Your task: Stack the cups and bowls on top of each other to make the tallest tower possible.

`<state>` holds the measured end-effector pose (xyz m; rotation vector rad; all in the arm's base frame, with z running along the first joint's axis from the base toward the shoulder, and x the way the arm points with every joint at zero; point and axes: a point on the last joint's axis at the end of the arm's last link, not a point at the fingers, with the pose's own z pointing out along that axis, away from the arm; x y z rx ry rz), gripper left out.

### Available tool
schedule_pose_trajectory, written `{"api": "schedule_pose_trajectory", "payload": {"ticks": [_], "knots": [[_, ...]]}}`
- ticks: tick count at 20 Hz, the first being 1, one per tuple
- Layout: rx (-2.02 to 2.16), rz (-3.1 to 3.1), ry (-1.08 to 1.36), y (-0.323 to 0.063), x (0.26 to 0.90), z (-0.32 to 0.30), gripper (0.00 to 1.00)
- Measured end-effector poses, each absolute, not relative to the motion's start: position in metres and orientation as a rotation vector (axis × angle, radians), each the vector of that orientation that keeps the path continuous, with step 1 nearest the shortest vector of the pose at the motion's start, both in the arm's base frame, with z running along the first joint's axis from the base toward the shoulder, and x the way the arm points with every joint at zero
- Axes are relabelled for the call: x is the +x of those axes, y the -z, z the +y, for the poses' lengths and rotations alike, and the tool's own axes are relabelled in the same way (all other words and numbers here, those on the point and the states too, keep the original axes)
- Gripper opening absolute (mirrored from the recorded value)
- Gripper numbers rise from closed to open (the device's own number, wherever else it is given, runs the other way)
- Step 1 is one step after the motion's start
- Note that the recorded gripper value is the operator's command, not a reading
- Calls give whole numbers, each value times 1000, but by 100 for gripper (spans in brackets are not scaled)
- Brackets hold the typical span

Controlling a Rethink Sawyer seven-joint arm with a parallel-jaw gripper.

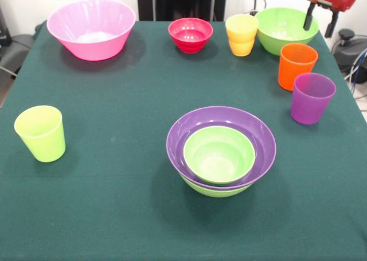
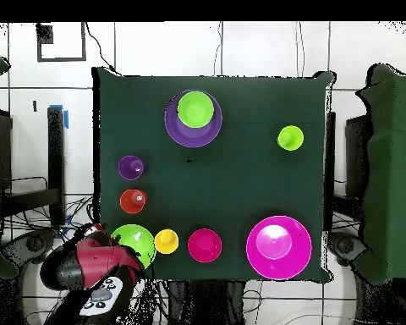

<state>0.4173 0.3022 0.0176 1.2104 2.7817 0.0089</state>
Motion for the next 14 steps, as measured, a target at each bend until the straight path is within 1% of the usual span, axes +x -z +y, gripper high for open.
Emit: {"api": "schedule_pose_trajectory", "payload": {"ticks": [14], "knots": [[1210,2803,37,4,405,295,100]]}}
